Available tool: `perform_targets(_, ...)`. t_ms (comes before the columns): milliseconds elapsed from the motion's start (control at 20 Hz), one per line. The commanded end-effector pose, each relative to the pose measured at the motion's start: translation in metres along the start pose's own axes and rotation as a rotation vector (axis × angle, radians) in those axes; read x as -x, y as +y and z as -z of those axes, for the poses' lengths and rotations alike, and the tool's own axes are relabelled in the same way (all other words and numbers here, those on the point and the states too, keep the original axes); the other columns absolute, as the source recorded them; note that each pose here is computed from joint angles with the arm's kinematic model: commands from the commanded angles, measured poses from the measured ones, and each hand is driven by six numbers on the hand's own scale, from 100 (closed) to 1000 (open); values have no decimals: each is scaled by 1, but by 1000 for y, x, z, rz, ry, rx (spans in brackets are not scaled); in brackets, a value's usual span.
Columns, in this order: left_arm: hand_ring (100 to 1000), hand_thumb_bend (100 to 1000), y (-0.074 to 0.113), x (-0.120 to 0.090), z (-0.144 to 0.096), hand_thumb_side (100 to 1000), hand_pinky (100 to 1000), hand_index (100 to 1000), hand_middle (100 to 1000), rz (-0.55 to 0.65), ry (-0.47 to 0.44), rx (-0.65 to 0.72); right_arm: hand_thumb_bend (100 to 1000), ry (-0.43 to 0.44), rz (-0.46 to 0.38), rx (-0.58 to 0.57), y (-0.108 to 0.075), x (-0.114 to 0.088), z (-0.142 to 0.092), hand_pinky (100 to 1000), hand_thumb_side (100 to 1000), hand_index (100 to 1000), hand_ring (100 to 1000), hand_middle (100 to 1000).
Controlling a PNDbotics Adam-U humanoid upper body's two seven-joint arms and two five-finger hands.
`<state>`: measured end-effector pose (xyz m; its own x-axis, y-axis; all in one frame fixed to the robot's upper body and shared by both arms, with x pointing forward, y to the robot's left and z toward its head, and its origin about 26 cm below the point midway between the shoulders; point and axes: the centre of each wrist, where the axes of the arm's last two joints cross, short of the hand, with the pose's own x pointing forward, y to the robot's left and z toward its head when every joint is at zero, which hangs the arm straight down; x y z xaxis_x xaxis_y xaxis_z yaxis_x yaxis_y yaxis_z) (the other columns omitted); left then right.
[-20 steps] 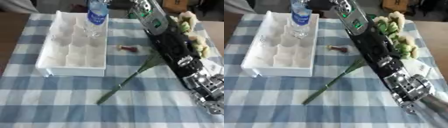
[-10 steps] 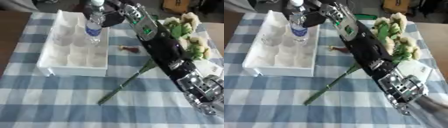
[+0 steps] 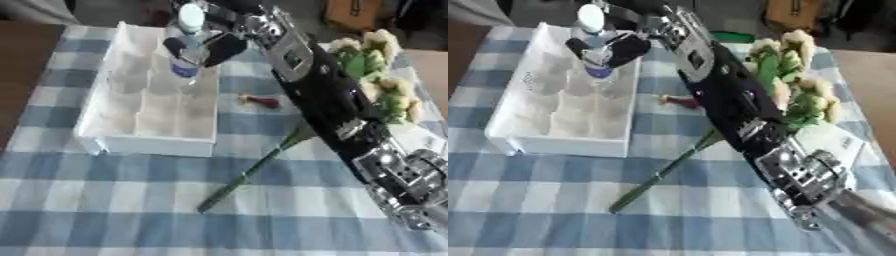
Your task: Pick up objects on the table and place them in the box.
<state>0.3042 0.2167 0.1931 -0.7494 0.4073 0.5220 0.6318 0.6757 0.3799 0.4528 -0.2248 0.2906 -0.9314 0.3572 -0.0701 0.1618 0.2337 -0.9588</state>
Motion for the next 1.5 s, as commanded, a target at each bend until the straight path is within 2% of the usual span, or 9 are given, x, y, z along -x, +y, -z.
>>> perform_targets(50,560,192,0,-6,8,725,443,699,692,5,-24,21,100,-19,-69,9,-15,-6,4,907,276,1000,924,960)
perform_targets(650,560,202,1,-6,10,716,446,701,691,-21,-9,27,100,-29,-96,133,-45,-15,4,930,215,1000,940,973)
perform_targets(850,560,202,2,-7,10,716,447,701,691,-22,-9,27,100,-32,-69,115,-41,-16,4,928,256,1000,938,972)
perform_targets(900,561,203,2,-7,9,714,447,701,691,-23,-8,26,100,-29,-57,118,-40,-16,3,914,328,1000,932,968)
perform_targets(1050,561,203,2,-7,9,714,447,701,691,-24,-7,23,100,-15,-14,140,-42,-15,1,910,347,1000,930,966)
perform_targets(1150,561,204,2,-7,8,717,446,701,691,-22,1,20,100,8,35,177,-45,-13,-5,870,424,983,900,938)
perform_targets(1350,562,203,3,-7,6,717,446,701,692,-12,9,16,100,26,116,227,-58,-19,-14,857,421,978,892,929)
perform_targets(1400,564,199,3,-8,5,720,445,701,694,-10,12,14,100,31,124,237,-61,-21,-16,835,317,968,880,912)
perform_targets(1500,566,194,5,-9,-1,725,444,700,696,11,27,-2,100,58,134,299,-74,-27,-27,817,261,959,871,901)
